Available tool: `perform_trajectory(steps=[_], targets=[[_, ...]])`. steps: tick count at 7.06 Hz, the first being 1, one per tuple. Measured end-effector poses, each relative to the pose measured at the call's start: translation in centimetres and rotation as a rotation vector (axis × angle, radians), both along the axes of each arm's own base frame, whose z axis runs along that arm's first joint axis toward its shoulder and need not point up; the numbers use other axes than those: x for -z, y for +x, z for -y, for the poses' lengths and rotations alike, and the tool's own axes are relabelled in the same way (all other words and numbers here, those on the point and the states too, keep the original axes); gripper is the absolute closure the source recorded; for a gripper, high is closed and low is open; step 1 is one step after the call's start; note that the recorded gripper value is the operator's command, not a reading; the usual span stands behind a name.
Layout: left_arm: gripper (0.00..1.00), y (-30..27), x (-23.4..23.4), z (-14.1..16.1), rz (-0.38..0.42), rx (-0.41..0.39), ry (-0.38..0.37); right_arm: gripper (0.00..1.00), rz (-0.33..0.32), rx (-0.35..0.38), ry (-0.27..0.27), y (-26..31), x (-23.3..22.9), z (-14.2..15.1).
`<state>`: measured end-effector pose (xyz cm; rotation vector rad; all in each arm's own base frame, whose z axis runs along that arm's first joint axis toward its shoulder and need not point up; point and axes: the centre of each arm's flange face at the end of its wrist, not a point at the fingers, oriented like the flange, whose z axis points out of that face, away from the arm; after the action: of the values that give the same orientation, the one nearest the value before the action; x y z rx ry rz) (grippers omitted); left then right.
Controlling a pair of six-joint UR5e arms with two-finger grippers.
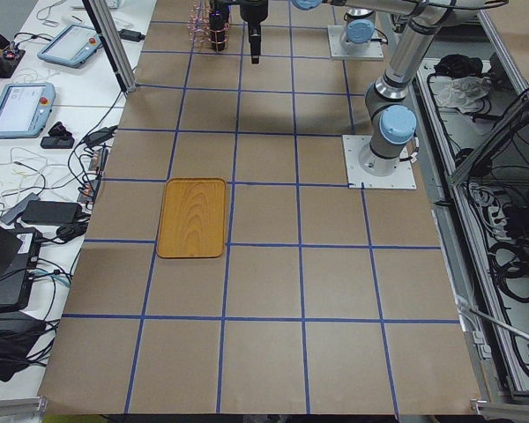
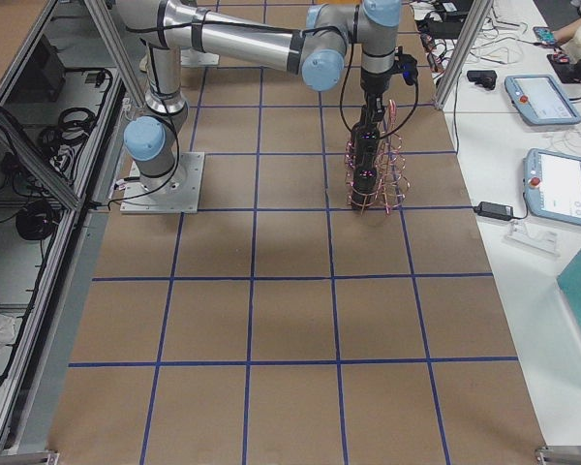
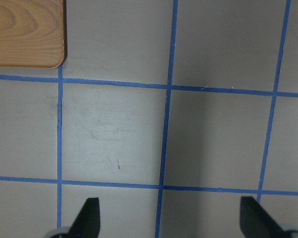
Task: Take wine from basket and place on tray
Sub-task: 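Lift the dark bottle out of the rack with the right gripper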
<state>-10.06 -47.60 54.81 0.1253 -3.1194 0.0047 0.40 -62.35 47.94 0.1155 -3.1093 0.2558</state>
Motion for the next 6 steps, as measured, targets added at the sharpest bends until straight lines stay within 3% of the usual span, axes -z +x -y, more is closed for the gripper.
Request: perform_trajectory(steps=[3, 5, 6], targets=[[0.0, 0.0, -0.1, 0.0, 0.0, 0.002, -0.001, 0.97, -0.013, 0.049, -0.039, 1.1, -8.6, -5.8], [0.0, 0.0, -0.1, 0.0, 0.0, 0.002, -0.001, 0.99, 0.019, 0.119, -0.02, 3.2, -12.0, -10.3], [0.0, 0.0, -0.1, 0.0, 0.0, 0.001, -0.001, 1.0, 0.026, 0.116, -0.011, 5.6, -12.5, -11.5]])
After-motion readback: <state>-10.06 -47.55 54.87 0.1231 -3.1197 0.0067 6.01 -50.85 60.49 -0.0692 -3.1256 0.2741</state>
